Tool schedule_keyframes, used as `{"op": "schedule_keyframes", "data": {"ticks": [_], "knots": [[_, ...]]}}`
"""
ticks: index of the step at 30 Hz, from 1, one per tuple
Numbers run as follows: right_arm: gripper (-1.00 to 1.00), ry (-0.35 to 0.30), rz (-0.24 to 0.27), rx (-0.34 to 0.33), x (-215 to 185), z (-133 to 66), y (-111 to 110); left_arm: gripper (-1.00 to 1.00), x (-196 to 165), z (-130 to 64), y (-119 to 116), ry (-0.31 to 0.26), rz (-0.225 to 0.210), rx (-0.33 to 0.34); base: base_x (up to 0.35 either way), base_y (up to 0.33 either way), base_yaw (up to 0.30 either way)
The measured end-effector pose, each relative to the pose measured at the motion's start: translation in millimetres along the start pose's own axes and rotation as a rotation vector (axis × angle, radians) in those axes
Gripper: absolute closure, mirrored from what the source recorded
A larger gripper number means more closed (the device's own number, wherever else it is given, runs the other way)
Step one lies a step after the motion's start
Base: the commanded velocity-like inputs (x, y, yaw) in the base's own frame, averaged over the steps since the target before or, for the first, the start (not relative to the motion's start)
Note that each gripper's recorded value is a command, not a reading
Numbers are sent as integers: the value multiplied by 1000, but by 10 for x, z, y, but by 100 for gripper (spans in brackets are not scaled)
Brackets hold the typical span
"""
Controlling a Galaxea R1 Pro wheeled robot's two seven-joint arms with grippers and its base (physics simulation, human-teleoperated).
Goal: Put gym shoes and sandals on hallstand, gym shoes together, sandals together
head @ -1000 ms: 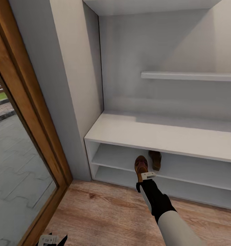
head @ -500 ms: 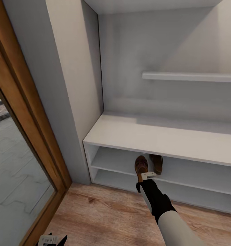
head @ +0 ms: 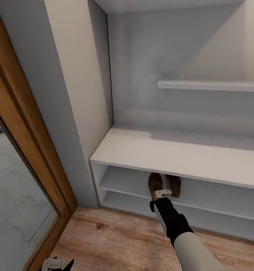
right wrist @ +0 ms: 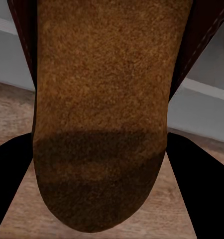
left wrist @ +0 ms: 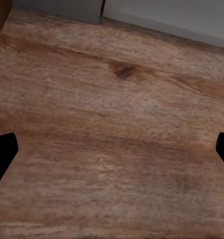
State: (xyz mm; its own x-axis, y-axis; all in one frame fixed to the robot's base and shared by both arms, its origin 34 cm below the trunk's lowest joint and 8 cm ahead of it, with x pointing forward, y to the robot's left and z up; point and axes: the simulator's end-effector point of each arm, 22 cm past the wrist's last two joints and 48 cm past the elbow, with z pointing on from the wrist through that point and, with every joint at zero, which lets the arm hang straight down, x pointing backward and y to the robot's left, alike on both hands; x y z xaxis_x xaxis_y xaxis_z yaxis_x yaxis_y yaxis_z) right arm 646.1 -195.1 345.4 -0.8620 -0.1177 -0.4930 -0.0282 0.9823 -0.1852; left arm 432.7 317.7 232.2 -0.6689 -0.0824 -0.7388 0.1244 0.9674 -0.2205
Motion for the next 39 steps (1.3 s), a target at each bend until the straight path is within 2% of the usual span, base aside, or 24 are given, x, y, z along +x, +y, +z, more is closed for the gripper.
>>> {"op": "schedule_keyframes", "data": {"ticks": [6, 30, 39], "knots": [[100, 0, 0, 0, 1, -2, 0, -100, -1, -1, 0, 0, 0, 0, 178, -87, 0], [100, 0, 0, 0, -2, 0, 0, -100, -1, -1, -2, 0, -1, 2, 58, -5, 0], [100, -1, 1, 0, -5, -2, -1, -100, -1, -1, -4, 0, 0, 3, 171, 0, 0]]}}
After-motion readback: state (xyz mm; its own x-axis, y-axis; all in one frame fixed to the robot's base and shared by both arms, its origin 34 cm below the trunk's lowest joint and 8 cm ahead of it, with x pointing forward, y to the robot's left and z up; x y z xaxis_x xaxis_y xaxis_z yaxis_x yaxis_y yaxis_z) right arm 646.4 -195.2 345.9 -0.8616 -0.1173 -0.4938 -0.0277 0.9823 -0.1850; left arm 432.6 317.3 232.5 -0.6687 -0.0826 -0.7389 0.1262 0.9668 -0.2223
